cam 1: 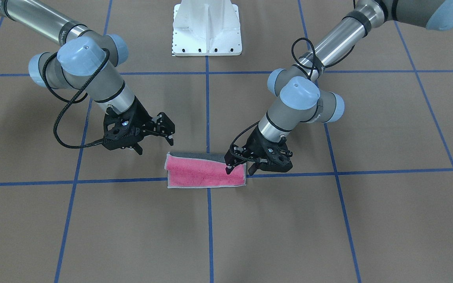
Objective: Fold towel twice with both arms
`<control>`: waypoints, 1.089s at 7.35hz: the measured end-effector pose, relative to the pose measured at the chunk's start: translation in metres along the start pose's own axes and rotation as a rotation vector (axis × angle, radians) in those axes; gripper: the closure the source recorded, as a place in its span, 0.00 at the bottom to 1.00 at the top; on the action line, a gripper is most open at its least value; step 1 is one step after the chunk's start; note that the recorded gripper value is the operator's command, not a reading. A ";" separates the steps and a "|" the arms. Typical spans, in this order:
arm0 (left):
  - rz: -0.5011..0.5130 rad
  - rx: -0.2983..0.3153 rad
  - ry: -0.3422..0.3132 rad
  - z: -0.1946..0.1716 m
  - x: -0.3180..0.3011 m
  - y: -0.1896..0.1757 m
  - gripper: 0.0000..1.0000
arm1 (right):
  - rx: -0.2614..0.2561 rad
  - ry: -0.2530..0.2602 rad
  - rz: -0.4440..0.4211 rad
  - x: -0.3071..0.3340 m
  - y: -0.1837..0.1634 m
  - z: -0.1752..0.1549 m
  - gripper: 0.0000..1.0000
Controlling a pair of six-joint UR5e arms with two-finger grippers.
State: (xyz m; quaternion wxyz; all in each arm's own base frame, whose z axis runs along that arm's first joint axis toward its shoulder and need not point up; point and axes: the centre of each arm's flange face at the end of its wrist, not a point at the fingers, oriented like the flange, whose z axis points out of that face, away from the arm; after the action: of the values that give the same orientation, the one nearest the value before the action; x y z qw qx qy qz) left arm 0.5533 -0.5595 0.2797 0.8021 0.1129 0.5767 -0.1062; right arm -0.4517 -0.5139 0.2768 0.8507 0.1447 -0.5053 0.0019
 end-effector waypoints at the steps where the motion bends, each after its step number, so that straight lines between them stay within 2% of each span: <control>1: 0.002 -0.005 0.000 0.002 0.001 0.003 0.29 | 0.000 0.000 0.001 0.000 0.000 0.000 0.02; 2: 0.003 -0.012 0.000 0.003 0.001 0.006 0.32 | -0.001 0.000 0.001 0.000 0.001 0.000 0.02; 8: 0.008 -0.075 0.017 0.000 0.004 0.011 0.30 | 0.001 -0.001 0.005 0.000 0.001 0.000 0.02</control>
State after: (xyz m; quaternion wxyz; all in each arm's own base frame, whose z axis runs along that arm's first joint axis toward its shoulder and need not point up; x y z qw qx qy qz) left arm 0.5576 -0.5492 0.2759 0.8012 0.0862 0.5867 -0.0803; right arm -0.4521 -0.5132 0.2773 0.8505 0.1440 -0.5059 0.0041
